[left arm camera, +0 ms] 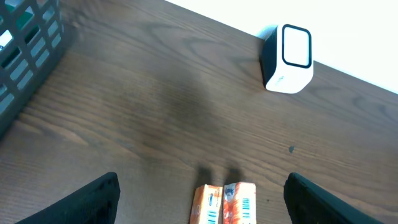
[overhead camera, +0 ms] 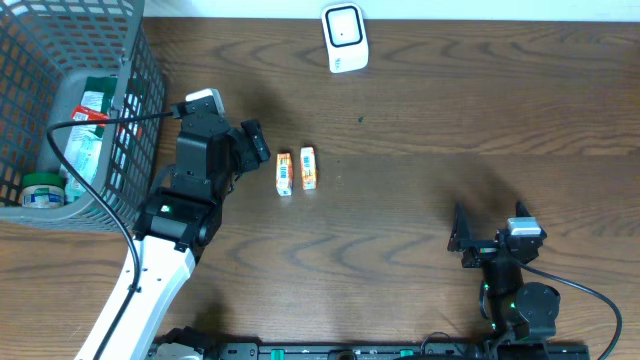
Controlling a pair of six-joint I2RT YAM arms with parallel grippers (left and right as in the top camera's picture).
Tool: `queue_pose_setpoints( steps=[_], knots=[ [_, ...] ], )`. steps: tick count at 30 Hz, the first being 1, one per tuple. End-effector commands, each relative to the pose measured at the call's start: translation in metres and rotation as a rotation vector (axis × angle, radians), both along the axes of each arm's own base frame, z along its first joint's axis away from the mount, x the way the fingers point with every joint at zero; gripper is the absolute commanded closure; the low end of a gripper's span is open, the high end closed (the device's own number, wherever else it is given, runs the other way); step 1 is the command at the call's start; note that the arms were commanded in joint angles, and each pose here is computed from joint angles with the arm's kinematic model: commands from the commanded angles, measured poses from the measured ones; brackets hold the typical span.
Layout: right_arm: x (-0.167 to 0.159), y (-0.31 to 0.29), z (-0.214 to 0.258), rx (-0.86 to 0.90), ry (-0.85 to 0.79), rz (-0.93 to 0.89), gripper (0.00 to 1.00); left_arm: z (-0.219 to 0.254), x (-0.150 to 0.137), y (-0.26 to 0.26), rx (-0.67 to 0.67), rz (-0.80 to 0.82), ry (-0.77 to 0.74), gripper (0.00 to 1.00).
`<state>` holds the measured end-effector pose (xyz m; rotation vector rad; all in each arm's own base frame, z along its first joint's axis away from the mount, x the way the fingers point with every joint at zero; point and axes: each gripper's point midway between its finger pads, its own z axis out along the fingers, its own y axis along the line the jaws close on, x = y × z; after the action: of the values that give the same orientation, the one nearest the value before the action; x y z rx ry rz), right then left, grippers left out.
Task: Scan the item barcode
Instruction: 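Raise the left gripper back from the two packs, then reach the left gripper into the grey basket and grasp the mint-green wipe pack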
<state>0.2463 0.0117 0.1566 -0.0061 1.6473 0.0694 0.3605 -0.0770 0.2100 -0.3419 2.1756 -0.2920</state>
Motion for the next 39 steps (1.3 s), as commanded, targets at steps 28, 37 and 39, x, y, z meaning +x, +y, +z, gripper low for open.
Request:
queue_pose_setpoints(
  steps=[28, 37, 39],
  knots=[
    [0.000, -0.001, 0.000, -0.005, -0.001, -0.003, 0.01, 0.150, -0.027, 0.052, 0.181, 0.016, 0.096, 0.15],
    [0.000, -0.001, 0.000, -0.005, -0.001, -0.003, 0.01, 0.195, -0.008, 0.182, 0.156, 0.391, 0.092, 0.15],
    [0.000, -0.001, 0.000, -0.005, -0.001, -0.003, 0.01, 0.182, -0.003, 0.210, 0.148, 0.460, 0.130, 0.15]
  ],
)
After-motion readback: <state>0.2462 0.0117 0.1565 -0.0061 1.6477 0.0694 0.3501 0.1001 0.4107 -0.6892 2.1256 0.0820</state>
